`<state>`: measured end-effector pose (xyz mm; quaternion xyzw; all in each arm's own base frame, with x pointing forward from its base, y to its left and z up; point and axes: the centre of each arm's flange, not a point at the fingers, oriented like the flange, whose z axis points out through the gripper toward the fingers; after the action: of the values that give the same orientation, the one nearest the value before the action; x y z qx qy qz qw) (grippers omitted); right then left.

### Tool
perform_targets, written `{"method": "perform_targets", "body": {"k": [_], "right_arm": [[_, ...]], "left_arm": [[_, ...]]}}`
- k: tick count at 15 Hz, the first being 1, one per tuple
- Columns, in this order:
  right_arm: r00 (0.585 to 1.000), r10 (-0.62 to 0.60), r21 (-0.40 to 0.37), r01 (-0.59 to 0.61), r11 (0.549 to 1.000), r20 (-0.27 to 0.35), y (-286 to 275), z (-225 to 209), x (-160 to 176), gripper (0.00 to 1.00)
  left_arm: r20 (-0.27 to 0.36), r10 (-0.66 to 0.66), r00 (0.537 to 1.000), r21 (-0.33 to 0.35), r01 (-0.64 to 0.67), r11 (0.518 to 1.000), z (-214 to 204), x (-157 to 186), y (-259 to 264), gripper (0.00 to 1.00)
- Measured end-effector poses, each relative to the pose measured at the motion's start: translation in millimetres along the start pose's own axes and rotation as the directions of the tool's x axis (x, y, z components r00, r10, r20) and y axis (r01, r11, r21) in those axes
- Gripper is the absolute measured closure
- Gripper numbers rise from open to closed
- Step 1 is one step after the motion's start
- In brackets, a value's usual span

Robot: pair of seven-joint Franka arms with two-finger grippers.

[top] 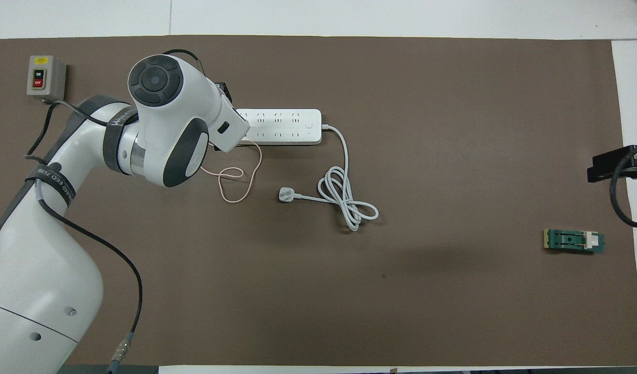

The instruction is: Plug charger into power strip

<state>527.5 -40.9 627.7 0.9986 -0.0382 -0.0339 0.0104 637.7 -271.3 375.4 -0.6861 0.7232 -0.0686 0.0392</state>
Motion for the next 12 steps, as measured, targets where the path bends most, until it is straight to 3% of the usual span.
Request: {"method": "perform_targets", "body": {"k": [5, 12], "right_arm": [[0.998, -0.064, -0.001, 0.064, 0.998, -0.009, -2.5, -2.1, 0.5, 0.00], [0.995, -0.095, -0.002, 0.095, 0.995, -0.010, -3.8, -2.8, 0.5, 0.00]], "left_arm": [[0.048, 0.036, 0.998, 0.005, -0.037, 0.999, 6.6, -3.1, 3.1, 0.69], [0.048, 0.046, 0.998, 0.010, -0.046, 0.999, 15.8, -2.6, 8.1, 0.69]]}}
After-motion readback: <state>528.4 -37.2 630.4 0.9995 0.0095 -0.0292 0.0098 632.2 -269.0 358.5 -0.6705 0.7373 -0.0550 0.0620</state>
